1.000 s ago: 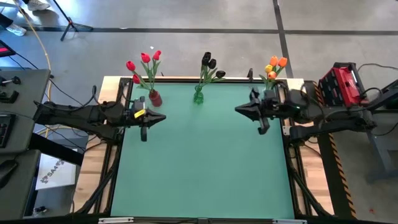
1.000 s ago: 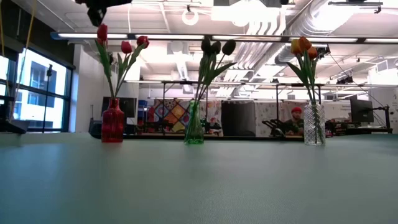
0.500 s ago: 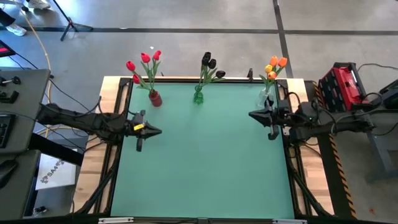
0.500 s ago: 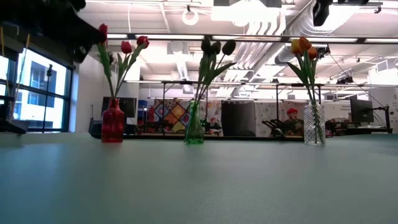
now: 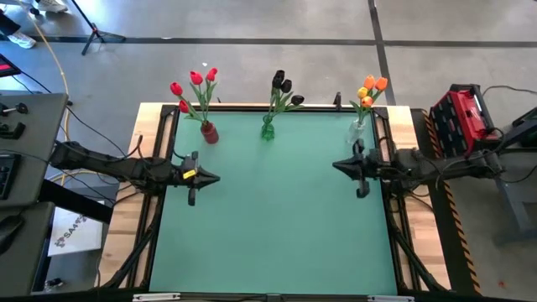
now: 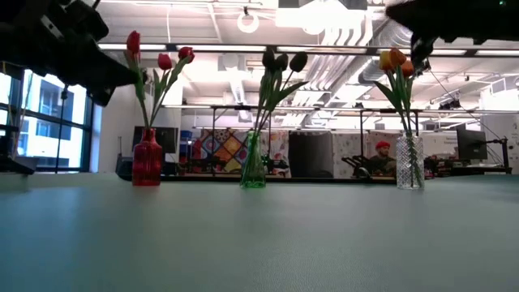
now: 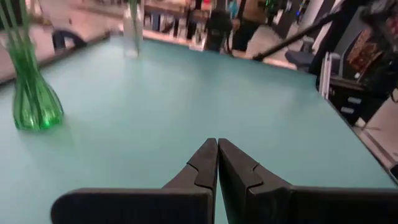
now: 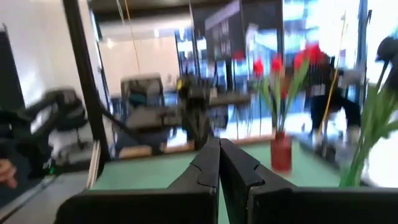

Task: Sort flowers into vase by color
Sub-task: Return to Home Position

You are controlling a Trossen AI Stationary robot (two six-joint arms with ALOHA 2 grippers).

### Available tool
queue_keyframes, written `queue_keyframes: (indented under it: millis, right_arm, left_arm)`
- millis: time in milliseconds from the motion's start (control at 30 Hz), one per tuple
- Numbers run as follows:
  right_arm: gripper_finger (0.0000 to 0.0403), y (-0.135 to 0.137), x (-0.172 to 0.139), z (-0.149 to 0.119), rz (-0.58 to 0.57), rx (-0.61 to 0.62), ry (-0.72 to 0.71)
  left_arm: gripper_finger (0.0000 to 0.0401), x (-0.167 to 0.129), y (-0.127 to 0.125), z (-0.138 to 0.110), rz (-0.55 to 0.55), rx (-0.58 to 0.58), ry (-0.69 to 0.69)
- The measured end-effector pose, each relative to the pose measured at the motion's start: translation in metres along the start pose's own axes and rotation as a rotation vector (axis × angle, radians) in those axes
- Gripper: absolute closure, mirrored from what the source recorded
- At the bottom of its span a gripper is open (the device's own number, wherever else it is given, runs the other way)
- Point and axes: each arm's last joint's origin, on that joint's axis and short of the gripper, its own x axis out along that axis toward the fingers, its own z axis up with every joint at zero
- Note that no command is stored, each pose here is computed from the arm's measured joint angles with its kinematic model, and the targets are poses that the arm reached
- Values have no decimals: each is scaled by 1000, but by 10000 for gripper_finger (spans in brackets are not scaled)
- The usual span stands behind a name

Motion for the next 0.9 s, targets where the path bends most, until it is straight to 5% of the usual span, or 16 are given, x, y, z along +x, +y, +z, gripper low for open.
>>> queue_keyframes:
  millis: [333, 900]
  right_arm:
    - [403, -5, -35, -1, 40, -33, -151]
    - [403, -8, -47, -15, 33, -49, -20]
  left_arm:
    - [401, -17, 5, 13, -49, 75, -145]
    - [401, -36, 13, 8, -66, 162, -263]
